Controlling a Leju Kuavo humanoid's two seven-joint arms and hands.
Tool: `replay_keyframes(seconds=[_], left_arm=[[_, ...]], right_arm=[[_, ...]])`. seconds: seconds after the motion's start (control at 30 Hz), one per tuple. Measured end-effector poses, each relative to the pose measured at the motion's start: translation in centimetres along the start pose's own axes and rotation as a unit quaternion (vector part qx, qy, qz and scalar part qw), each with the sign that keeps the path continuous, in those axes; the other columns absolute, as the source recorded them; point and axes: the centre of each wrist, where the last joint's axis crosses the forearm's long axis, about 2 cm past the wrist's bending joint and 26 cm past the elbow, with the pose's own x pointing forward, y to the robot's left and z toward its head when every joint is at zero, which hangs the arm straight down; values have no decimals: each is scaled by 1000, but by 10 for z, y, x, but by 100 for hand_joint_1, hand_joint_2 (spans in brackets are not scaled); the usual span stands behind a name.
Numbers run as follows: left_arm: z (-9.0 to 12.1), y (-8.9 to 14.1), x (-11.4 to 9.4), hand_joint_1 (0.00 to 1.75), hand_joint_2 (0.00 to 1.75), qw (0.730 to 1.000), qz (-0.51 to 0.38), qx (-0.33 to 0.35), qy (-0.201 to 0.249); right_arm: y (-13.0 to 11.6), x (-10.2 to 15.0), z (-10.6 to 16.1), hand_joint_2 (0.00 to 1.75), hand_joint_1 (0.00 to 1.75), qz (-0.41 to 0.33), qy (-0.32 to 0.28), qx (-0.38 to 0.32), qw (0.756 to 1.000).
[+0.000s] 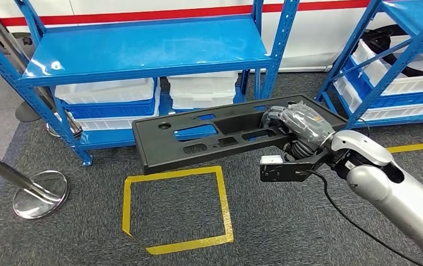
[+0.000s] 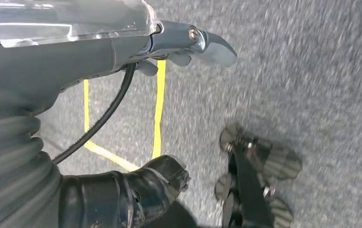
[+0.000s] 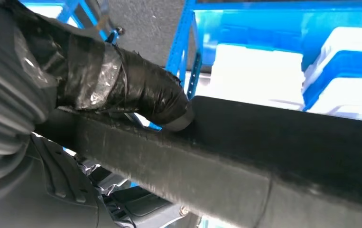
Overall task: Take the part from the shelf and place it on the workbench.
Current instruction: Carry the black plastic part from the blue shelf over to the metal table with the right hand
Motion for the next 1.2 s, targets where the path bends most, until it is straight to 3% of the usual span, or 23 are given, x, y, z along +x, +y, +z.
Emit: replay_keyframes(seconds=[0.1,0.2,0.37,0.57,0.7,0.8,0.93,1.07,1.2], left_arm=[[0,0,0,0,175,1000,1,1,-1],[1,0,-1,0,175,1000,-2,9,-4],[2,-8,-1,0,175,1000,1,-6,-18],[3,-12,-1,0,175,999,-31,-19,-21],[3,-11,-1,0,175,999,-45,-19,-20],[3,-9,-3,0,175,998,-60,-22,-14],[2,-8,0,0,175,996,-87,-31,-20],[1,-11,6,0,175,992,-112,-47,-36],[0,-16,12,0,175,986,-148,-60,-44]], right_arm=[[0,-1,1,175,175,7,4,-4,1000],[0,1,-1,175,175,66,16,-14,998],[19,2,9,175,175,91,36,-32,995],[16,-19,28,175,175,142,92,-42,985],[8,-42,36,175,175,189,156,-2,969],[-20,-67,29,175,175,232,216,43,948],[-80,-96,-7,175,175,304,307,73,899],[-115,-103,-39,175,175,329,364,90,866],[-142,-94,-72,175,175,337,399,82,849]])
